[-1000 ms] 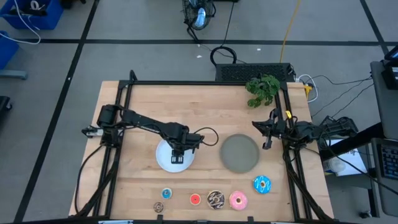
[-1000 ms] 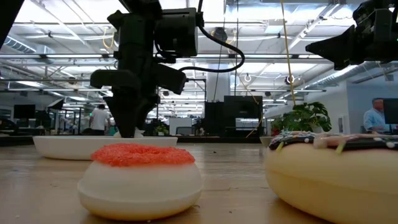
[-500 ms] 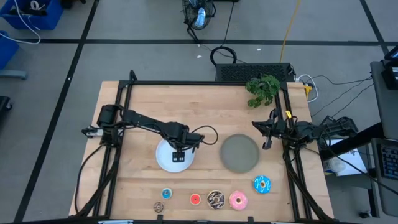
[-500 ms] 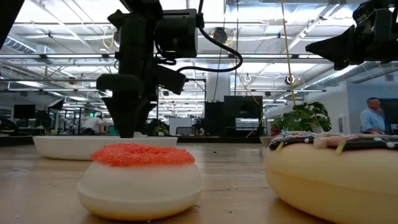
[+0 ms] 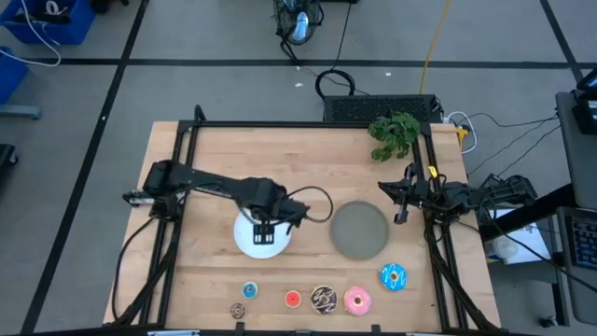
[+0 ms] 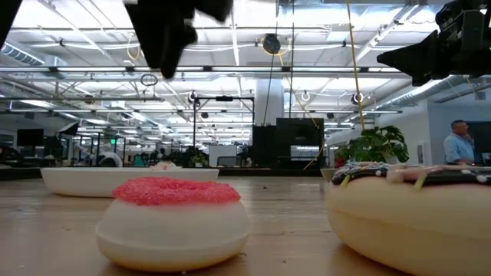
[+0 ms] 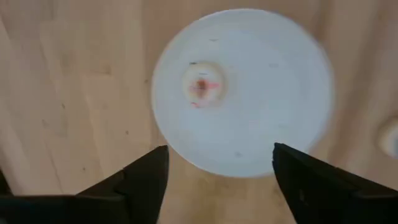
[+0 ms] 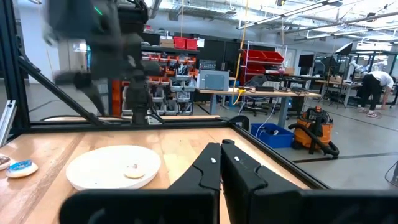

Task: Pick & Place donuts
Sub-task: Put the small blue donut on the white plate

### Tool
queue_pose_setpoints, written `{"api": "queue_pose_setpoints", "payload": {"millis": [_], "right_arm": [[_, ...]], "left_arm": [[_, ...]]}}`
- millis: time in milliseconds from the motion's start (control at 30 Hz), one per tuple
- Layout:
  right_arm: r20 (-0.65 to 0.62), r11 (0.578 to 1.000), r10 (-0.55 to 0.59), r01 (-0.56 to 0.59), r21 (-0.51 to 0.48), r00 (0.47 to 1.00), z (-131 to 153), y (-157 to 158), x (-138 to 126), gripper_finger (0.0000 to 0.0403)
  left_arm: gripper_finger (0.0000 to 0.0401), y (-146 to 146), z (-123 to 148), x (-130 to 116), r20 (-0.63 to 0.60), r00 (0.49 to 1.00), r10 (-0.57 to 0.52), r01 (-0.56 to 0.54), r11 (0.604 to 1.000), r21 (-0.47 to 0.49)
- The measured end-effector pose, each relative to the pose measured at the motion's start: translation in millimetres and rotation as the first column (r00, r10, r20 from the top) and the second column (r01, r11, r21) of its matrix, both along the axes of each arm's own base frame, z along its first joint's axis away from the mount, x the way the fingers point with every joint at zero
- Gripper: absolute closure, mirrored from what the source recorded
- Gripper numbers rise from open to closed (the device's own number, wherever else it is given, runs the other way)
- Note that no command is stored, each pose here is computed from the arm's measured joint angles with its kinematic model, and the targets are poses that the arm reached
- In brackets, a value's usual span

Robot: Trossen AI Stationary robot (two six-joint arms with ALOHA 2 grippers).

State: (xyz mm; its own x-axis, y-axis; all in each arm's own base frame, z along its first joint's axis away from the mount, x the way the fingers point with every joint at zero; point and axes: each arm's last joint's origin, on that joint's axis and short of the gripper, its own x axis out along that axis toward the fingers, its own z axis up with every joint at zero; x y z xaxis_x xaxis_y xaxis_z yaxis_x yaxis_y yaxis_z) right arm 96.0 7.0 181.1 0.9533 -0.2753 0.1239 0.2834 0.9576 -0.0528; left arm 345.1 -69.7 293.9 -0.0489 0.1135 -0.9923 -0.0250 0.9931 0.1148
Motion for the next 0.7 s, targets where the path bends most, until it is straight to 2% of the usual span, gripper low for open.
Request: {"api": "queue_pose_setpoints", "payload": {"millis": [133, 300, 400, 500, 567, 700], "right_arm": [[-0.001, 1.0, 0.0, 0.0, 0.0, 1.0, 0, 0, 0, 0.0403], [0.0, 1.0, -0.002, 0.002, -0.005, 1.0, 0, 0, 0, 0.0403], [-0.007, 1.0, -0.007, 0.007, -0.023, 1.0, 0, 0, 0, 0.0403], [-0.007, 1.0, -0.007, 0.007, -0.022, 1.0, 0, 0, 0, 0.0403], [-0.007, 1.0, -0.008, 0.007, -0.022, 1.0, 0, 0, 0, 0.0403], [-0.013, 1.0, -0.008, 0.008, -0.023, 1.0, -1, 0, 0, 0.0403]], "left_arm": [[0.0186, -36, 34, -17, 0.117, 0.992, -0.056, 0.059, 0.998, -0.021], [0.0269, -72, 49, -54, 0.193, 0.981, -0.018, 0.015, 1.0, 0.017], [0.0329, -89, 46, -79, 0.203, 0.979, 0.027, -0.031, 0.999, 0.013], [0.0386, -105, 32, -96, 0.2, 0.976, 0.086, -0.088, 0.996, -0.002], [0.0392, -117, 21, -101, 0.217, 0.969, 0.118, -0.116, 0.993, -0.023], [0.0389, -140, 1, -104, 0.238, 0.965, 0.115, -0.089, 0.989, -0.118]]}}
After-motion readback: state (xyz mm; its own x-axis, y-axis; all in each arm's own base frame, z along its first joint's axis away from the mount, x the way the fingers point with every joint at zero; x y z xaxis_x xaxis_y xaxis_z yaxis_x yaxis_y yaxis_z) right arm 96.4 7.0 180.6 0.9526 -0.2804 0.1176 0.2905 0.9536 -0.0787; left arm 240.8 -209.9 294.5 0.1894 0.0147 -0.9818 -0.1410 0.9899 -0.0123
